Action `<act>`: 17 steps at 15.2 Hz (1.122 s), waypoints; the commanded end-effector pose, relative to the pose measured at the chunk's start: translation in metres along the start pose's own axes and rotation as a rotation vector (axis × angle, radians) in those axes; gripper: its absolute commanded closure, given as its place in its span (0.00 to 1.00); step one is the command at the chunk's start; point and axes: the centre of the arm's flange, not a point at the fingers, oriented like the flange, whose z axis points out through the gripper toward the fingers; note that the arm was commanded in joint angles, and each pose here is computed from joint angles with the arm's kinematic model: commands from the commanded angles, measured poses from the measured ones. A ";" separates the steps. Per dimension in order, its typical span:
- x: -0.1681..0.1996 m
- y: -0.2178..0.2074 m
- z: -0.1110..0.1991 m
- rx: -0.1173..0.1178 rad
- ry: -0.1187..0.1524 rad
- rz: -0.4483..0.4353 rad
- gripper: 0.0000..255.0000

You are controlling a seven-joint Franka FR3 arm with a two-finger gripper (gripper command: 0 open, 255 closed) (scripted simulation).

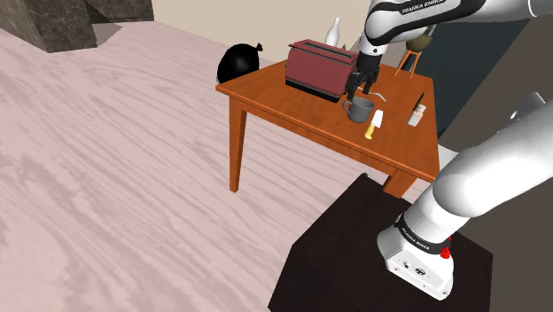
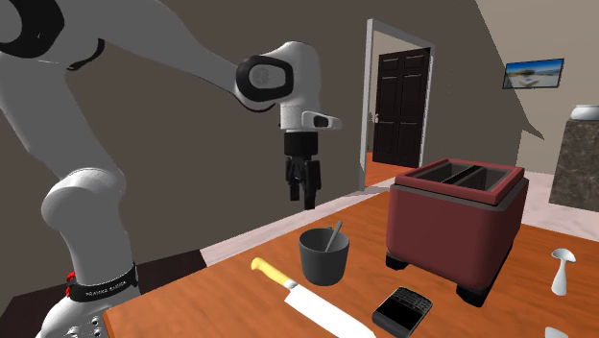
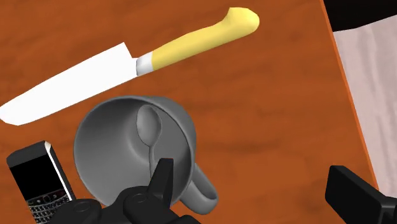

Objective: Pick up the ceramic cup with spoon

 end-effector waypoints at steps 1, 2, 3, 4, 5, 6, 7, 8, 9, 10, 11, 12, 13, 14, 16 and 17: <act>0.012 0.017 0.012 -0.019 -0.003 0.012 0.00; 0.018 0.026 0.017 -0.028 -0.005 0.018 0.00; 0.024 0.035 0.023 -0.037 -0.006 0.024 0.00; 0.025 0.036 0.023 -0.038 -0.006 0.024 0.00; 0.025 0.035 0.028 -0.038 -0.006 0.024 0.00; 0.025 0.035 0.034 -0.038 -0.006 0.024 0.00; 0.025 0.034 0.039 -0.038 -0.006 0.024 0.00; 0.025 0.033 0.044 -0.038 -0.006 0.024 0.00; 0.025 0.033 0.049 -0.038 -0.006 0.024 0.00; 0.026 0.032 0.055 -0.038 -0.006 0.024 0.00; 0.026 0.031 0.063 -0.038 -0.006 0.024 0.00; 0.026 0.031 0.063 -0.038 -0.006 0.024 0.00; 0.026 0.031 0.063 -0.038 -0.006 0.024 0.00; 0.026 0.031 0.063 -0.038 -0.006 0.024 1.00; 0.026 0.031 0.063 -0.038 -0.006 0.024 1.00; 0.026 0.031 0.065 -0.038 -0.006 0.024 1.00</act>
